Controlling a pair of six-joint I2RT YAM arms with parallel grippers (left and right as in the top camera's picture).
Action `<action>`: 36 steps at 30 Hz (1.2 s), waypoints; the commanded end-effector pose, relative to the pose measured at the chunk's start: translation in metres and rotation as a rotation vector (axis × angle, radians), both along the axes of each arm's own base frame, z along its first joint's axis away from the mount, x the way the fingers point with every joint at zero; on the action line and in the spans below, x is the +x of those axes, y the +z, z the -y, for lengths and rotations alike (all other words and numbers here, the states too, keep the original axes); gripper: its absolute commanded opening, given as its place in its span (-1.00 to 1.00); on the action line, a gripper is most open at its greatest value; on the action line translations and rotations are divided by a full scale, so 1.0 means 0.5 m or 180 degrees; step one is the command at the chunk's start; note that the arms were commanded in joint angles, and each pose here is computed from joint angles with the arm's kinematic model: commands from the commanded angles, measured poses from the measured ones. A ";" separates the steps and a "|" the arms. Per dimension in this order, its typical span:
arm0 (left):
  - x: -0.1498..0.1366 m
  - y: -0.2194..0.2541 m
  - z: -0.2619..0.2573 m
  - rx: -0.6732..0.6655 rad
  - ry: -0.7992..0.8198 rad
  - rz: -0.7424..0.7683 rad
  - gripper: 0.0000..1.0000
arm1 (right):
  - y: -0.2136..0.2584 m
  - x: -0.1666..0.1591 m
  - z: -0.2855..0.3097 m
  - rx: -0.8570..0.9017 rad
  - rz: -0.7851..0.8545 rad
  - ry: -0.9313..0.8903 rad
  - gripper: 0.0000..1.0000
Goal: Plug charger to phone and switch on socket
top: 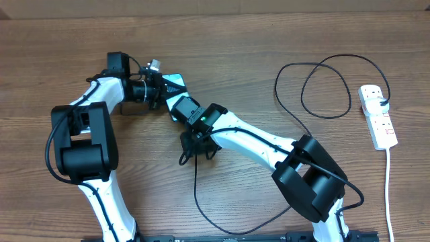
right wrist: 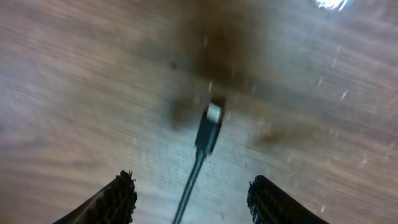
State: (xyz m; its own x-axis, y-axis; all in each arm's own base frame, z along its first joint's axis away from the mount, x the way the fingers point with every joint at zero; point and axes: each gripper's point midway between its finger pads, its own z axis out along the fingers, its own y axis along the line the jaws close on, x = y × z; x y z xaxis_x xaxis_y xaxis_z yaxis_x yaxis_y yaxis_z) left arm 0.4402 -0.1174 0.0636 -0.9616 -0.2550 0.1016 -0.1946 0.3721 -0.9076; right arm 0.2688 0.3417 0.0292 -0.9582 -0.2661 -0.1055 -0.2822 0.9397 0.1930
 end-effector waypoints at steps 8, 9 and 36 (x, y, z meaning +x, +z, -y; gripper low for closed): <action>0.016 0.071 -0.061 -0.0369 0.0185 0.0157 -0.92 | -0.022 0.020 0.007 0.0003 0.0101 -0.0299 -0.25; 0.016 0.071 -0.062 -0.0368 0.0188 0.0158 -0.92 | -0.022 0.020 0.008 -0.0001 0.0096 -0.0311 -0.29; 0.017 0.071 -0.063 -0.0368 0.0191 0.0158 -0.92 | -0.025 0.092 0.094 -0.0583 0.0574 -0.0370 -0.93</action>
